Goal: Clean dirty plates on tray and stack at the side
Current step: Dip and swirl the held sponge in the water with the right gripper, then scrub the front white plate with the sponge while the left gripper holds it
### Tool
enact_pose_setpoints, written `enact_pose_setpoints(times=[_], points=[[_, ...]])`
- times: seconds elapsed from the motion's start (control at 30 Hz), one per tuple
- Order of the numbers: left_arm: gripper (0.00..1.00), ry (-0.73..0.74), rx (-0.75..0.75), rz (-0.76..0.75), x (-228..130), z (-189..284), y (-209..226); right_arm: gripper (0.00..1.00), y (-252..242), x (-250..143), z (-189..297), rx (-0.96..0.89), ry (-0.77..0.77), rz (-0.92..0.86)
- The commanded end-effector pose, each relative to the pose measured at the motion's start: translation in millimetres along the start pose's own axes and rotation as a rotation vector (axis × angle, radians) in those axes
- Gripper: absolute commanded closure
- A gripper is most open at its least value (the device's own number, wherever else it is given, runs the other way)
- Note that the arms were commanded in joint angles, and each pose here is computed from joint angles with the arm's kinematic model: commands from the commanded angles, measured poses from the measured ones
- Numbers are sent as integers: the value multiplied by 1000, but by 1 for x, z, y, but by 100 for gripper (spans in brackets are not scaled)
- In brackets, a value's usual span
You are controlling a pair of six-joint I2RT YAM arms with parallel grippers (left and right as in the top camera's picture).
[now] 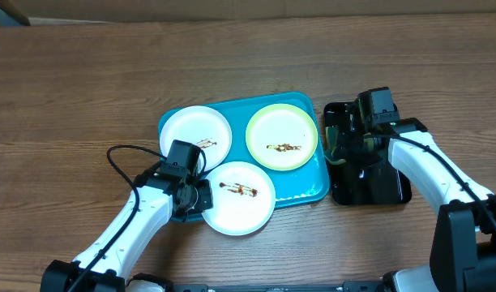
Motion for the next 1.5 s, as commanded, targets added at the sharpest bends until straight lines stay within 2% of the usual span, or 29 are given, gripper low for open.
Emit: enact_pose_setpoints(times=[0.0, 0.3, 0.4, 0.53, 0.6, 0.73, 1.0, 1.3, 1.47], points=[[96, -10, 11, -7, 4, 2, -1, 92, 5, -1, -1, 34, 9, 19], [96, -13, 10, -23, 5, 2, -1, 88, -1, 21, 44, -158, -67, 20], [96, -19, 8, -34, 6, 2, -2, 96, 9, 23, 58, -116, -77, 29], [96, -23, 5, -36, 7, 2, -2, 96, 46, 7, 62, 77, -9, 136], [96, -25, 4, -36, 7, 2, -2, 96, 71, -6, 59, 175, 37, 201], [96, -33, 1, -36, 9, 2, -3, 96, 118, -28, 52, 255, 64, 308], [96, -34, 0, -37, 9, 2, -3, 96, 191, -61, 28, 354, 82, 280], [96, -34, 0, -36, 9, 2, -3, 96, 223, -97, -19, 443, 271, 231], [96, -34, 0, -36, 9, 2, -3, 96, 228, -107, -37, 458, 320, 227]])
Point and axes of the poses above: each gripper's point midway between its finger pads, its own z axis back along the fingers, its own y axis along the line the jaws close on, x = y × z, the point moved 5 cm from there along z, back along the fingers
